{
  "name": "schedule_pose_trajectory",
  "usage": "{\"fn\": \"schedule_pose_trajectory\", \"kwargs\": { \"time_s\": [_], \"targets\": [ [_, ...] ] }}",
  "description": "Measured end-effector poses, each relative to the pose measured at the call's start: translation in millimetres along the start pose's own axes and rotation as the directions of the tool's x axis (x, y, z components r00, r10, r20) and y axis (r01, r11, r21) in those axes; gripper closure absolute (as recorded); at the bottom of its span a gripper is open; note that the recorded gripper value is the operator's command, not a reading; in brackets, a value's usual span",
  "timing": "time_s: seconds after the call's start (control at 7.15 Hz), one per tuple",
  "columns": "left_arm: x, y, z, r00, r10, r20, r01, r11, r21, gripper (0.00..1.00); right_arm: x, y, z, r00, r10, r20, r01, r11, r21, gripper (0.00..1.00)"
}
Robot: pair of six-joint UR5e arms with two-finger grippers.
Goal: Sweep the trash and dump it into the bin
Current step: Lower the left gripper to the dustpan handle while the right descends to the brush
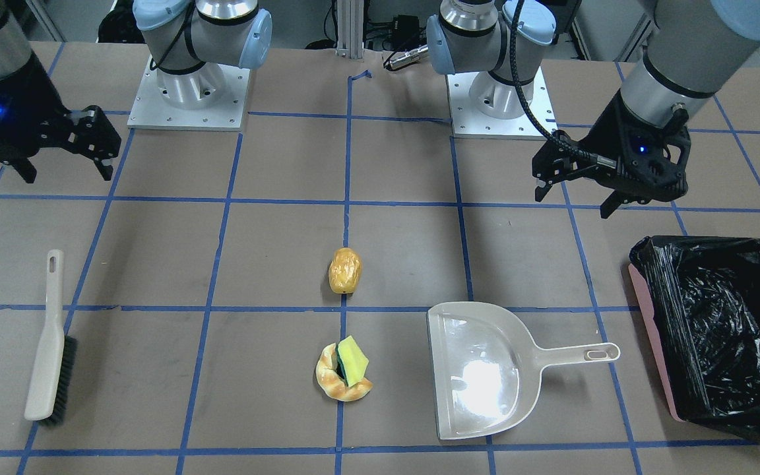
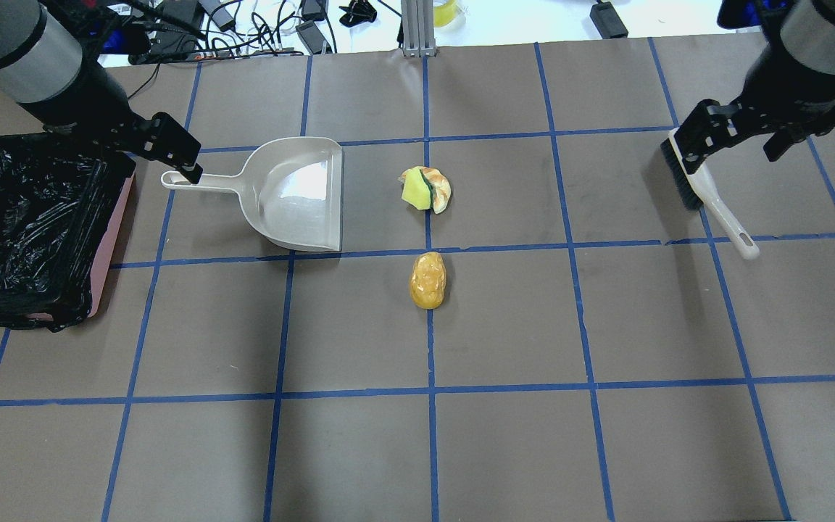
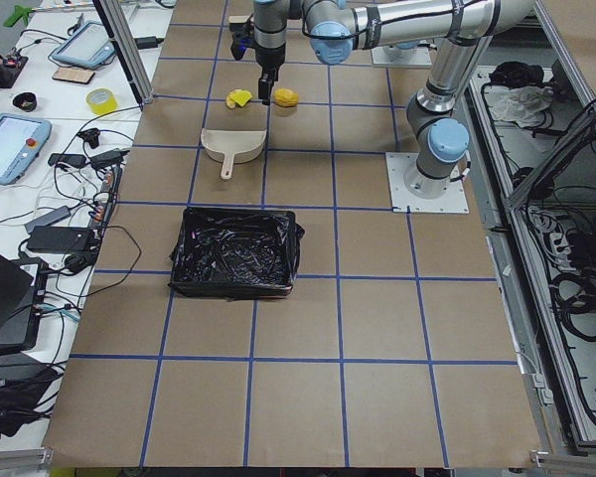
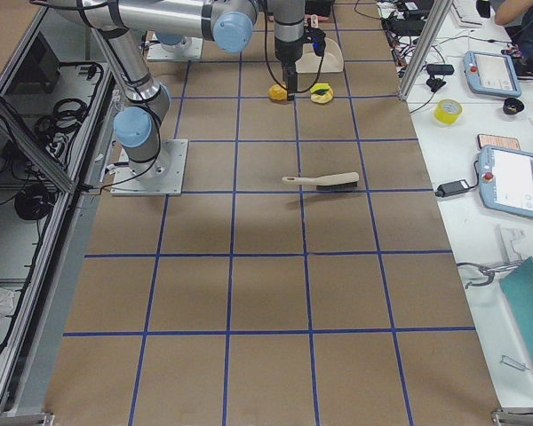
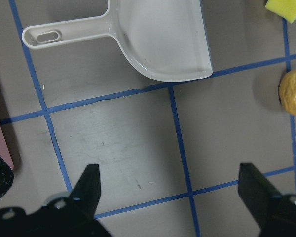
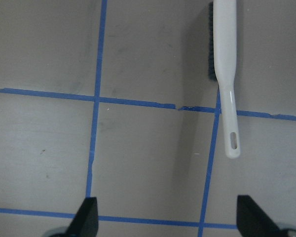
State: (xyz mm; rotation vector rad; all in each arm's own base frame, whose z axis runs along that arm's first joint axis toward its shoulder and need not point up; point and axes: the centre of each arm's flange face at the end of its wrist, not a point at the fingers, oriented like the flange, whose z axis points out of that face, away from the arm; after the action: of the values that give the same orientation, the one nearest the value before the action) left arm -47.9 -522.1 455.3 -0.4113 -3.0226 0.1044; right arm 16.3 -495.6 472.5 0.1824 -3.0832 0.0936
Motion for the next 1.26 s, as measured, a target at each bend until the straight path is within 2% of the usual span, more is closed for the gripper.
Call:
{"fn": "schedule_pose_trajectory", "kwargs": {
  "time_s": [0.14,0.28,0.42,0.56,0.7,0.98,1.12,1.26],
  "targets": [
    [-14,-10,13,0.992,0.124,0.016,-0.124,0.992,0.007,0.00,21,-11,12,1.000,-0.022,-0.013,0.022,1.000,0.015,0.00],
    [-29,-21,26,0.955,0.290,0.062,-0.290,0.957,-0.009,0.01,39,-24,27,0.999,-0.037,-0.028,0.037,0.999,0.030,0.00],
    [-41,-30,39,0.894,0.437,0.100,-0.435,0.899,-0.046,0.02,57,-36,47,0.999,-0.043,-0.032,0.044,0.999,0.031,0.00],
    [-50,-38,55,0.829,0.549,0.108,-0.544,0.836,-0.076,0.02,72,-49,70,0.998,-0.059,-0.037,0.060,0.998,0.031,0.00],
    [-59,-48,77,0.746,0.659,0.100,-0.652,0.752,-0.099,0.02,83,-63,94,0.995,-0.083,-0.045,0.085,0.996,0.036,0.00],
    [-74,-67,122,0.553,0.831,0.062,-0.822,0.556,-0.125,0.02,108,-81,147,0.994,-0.101,-0.041,0.102,0.995,0.021,0.00],
    [-79,-72,144,0.496,0.868,0.034,-0.859,0.496,-0.128,0.02,121,-85,169,0.993,-0.112,-0.032,0.112,0.994,0.005,0.00],
    [-84,-77,167,0.464,0.886,0.005,-0.879,0.461,-0.126,0.02,128,-87,189,0.993,-0.118,-0.020,0.118,0.993,-0.013,0.00]
  ]
}}
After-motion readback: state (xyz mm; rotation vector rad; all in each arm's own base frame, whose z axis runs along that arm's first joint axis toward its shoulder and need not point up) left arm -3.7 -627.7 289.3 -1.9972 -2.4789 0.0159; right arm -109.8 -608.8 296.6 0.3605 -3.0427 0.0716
